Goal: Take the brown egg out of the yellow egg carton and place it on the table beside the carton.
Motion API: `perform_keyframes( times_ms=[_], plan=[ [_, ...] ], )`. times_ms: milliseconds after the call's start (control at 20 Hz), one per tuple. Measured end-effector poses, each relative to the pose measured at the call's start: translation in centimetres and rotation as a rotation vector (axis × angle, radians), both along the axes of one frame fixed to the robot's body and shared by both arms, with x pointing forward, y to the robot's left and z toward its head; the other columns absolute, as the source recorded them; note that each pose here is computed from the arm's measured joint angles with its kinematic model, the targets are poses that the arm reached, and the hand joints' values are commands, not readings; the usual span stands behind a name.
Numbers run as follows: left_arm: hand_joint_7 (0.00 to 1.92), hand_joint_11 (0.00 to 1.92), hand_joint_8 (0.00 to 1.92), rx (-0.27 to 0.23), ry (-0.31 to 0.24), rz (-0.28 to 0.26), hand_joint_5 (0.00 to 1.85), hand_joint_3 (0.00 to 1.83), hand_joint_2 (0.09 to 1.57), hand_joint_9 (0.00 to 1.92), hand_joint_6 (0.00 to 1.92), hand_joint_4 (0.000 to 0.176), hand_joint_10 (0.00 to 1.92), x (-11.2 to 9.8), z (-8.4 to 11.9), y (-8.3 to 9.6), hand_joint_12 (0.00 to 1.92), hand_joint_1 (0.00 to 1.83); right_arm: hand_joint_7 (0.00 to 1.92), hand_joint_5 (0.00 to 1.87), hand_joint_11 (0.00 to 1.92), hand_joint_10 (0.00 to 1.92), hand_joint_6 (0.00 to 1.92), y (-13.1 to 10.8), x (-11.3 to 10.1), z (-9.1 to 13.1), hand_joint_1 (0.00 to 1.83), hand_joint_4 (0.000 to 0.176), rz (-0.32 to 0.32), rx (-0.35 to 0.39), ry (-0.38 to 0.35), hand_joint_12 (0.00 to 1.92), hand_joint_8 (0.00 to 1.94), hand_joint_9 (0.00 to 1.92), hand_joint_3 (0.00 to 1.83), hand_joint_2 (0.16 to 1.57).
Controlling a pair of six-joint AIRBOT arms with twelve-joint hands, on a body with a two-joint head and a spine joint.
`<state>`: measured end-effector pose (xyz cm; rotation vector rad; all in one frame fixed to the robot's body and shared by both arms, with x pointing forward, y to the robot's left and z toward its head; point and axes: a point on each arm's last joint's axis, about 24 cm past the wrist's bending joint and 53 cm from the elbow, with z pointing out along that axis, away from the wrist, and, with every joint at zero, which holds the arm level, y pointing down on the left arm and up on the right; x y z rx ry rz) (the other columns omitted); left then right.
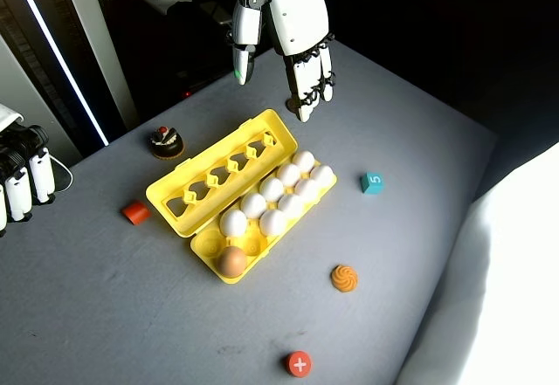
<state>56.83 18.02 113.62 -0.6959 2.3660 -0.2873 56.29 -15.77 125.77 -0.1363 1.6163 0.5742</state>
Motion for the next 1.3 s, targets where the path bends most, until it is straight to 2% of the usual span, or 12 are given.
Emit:
perform_keyframes(
  times_ms=[100,350,500,550,750,800,850,900,1050,1100,1200,1300],
  plan=[
    [0.01,0.0,0.0,0.001,0.002,-0.001,0.01,0.03,1.17,0.0,0.0,0.0,0.0,0.0,0.0,0.0,0.0,0.0,0.24,0.25,0.0,0.01,0.01,0.0,0.0,-0.1,0.33,0.0,0.0,-0.001,0.004,0.52,0.01,0.22,0.01,1.23],
    [0.03,0.0,0.0,0.002,-0.001,-0.003,0.03,0.02,1.18,0.01,0.0,0.0,0.0,0.0,0.0,0.0,0.0,0.0,0.25,0.27,0.0,0.01,0.0,0.3,-0.1,-0.2,0.25,0.0,0.011,-0.008,0.004,0.57,0.0,0.23,0.0,1.24],
    [0.03,0.0,0.0,0.001,0.0,-0.002,0.03,0.02,1.17,0.01,0.0,0.0,0.0,0.0,0.0,0.0,0.0,0.0,0.24,0.26,0.0,0.0,0.0,0.3,-0.1,-0.3,0.29,0.0,0.011,-0.009,0.006,0.5,0.0,0.21,0.0,1.25],
    [0.04,0.01,0.01,0.001,0.0,-0.002,0.04,0.02,1.18,0.02,0.01,0.0,0.01,0.0,0.0,0.0,0.0,0.0,0.26,0.28,0.0,0.01,0.0,0.3,-0.1,-0.3,0.34,0.0,0.012,-0.009,0.006,0.57,0.0,0.23,0.0,1.23],
    [0.02,0.0,0.0,-0.047,0.013,-0.024,0.02,0.02,1.18,0.01,0.0,0.0,0.0,0.0,-0.3,-1.2,0.0,0.0,0.22,0.25,0.0,0.0,0.0,1.0,-0.2,-0.3,0.31,0.0,0.028,-0.001,0.013,0.51,0.0,0.2,0.0,1.24],
    [0.04,0.0,0.01,-0.063,0.004,-0.036,0.03,0.02,1.18,0.02,0.01,0.0,0.01,0.2,-0.1,-1.7,0.0,0.0,0.15,0.2,0.0,0.0,0.0,1.4,-0.2,-0.1,0.33,0.0,0.037,0.002,0.007,0.4,0.0,0.13,0.0,1.2],
    [0.03,0.0,0.0,-0.073,-0.002,-0.059,0.02,0.02,1.18,0.01,0.0,0.0,0.0,0.2,0.0,-2.4,0.0,0.0,0.04,0.23,0.0,0.0,0.01,2.2,-0.1,0.4,0.14,0.019,0.057,0.0,-0.011,0.19,0.0,0.03,0.0,1.04],
    [0.03,0.0,0.0,-0.08,0.0,-0.066,0.03,0.01,1.18,0.01,0.0,0.0,0.0,0.2,0.0,-2.7,0.0,0.0,0.02,0.36,0.0,0.0,0.01,2.7,0.1,0.7,0.11,0.059,0.07,-0.01,-0.031,0.04,0.0,0.0,0.0,0.9],
    [0.05,0.01,0.01,-0.071,-0.003,-0.093,0.04,0.01,1.18,0.03,0.01,0.0,0.01,0.2,0.0,-2.9,0.01,0.0,0.18,0.73,0.0,0.0,0.02,3.8,0.9,0.3,0.28,0.083,0.094,-0.007,-0.029,0.0,0.01,0.0,0.0,0.79],
    [0.03,0.0,0.0,-0.063,-0.005,-0.102,0.02,0.01,1.18,0.01,0.0,0.0,0.0,0.2,0.0,-2.9,0.0,0.0,0.2,0.82,0.0,0.0,0.02,4.2,1.3,-0.1,0.35,0.106,0.104,-0.008,-0.021,0.0,0.0,0.0,0.0,0.78],
    [0.02,0.0,0.0,-0.066,-0.007,-0.104,0.02,0.01,1.19,0.01,0.0,0.0,0.0,0.2,0.1,-2.9,0.0,0.0,0.25,0.86,0.0,0.0,0.02,4.8,2.2,-0.8,0.41,0.105,0.115,-0.008,-0.01,0.0,0.02,0.0,0.0,0.77],
    [0.03,0.0,0.0,-0.066,-0.006,-0.104,0.03,0.01,1.19,0.01,0.0,0.0,0.0,0.2,0.0,-2.9,0.0,0.0,0.17,0.87,0.0,0.0,0.02,5.4,3.6,-1.1,0.45,0.118,0.123,-0.01,-0.013,0.0,0.0,0.0,0.0,0.77]
  ],
)
